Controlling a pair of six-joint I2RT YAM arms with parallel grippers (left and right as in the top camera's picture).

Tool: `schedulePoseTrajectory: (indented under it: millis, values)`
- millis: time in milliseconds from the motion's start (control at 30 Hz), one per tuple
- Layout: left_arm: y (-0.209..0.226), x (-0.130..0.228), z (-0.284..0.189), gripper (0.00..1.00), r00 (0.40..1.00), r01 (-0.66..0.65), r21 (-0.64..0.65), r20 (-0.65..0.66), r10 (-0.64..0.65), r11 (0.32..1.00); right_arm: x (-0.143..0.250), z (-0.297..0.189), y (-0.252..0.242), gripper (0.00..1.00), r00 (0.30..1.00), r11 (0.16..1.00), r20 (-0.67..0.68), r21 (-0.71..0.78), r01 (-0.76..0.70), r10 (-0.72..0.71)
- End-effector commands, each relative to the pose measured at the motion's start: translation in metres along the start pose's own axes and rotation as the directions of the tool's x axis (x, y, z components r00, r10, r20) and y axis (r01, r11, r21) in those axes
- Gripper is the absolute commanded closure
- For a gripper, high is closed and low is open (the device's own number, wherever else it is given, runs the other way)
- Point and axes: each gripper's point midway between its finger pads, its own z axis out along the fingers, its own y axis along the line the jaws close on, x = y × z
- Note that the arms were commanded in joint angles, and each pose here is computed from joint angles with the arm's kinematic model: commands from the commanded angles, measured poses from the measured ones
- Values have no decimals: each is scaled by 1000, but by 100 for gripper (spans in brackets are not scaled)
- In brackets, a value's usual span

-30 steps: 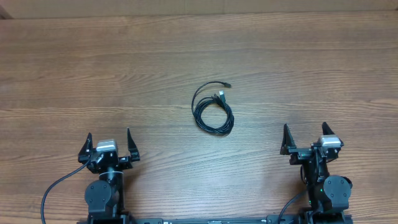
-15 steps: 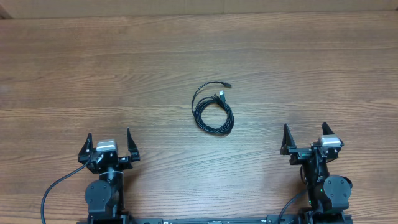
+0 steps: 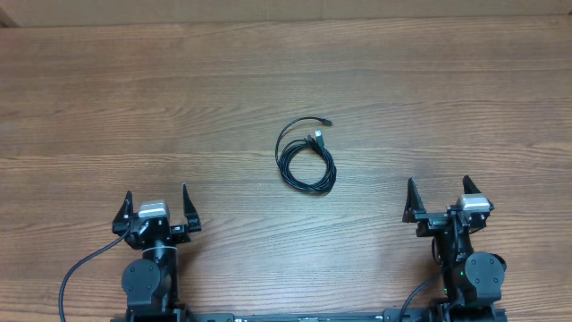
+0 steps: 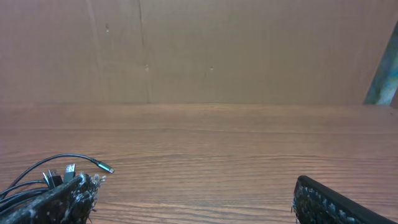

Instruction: Untangle cables

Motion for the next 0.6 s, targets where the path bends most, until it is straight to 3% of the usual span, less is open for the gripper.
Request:
schedulePoseTrajectory:
  millis: [0,400,567]
  values:
    - [-2,0,0,1,1000,-13,10,5,13,1000,1,0,-1,0,1000,1000,6,6,4,-4]
    - [-2,-1,0,1,1000,-13,10,8,12,1000,1,0,-1,0,1000,1000,6,6,4,-4]
    - [9,-2,-1,0,999,-41,-53,10,41,998,1,0,-1,0,1000,1000,6,6,4,-4]
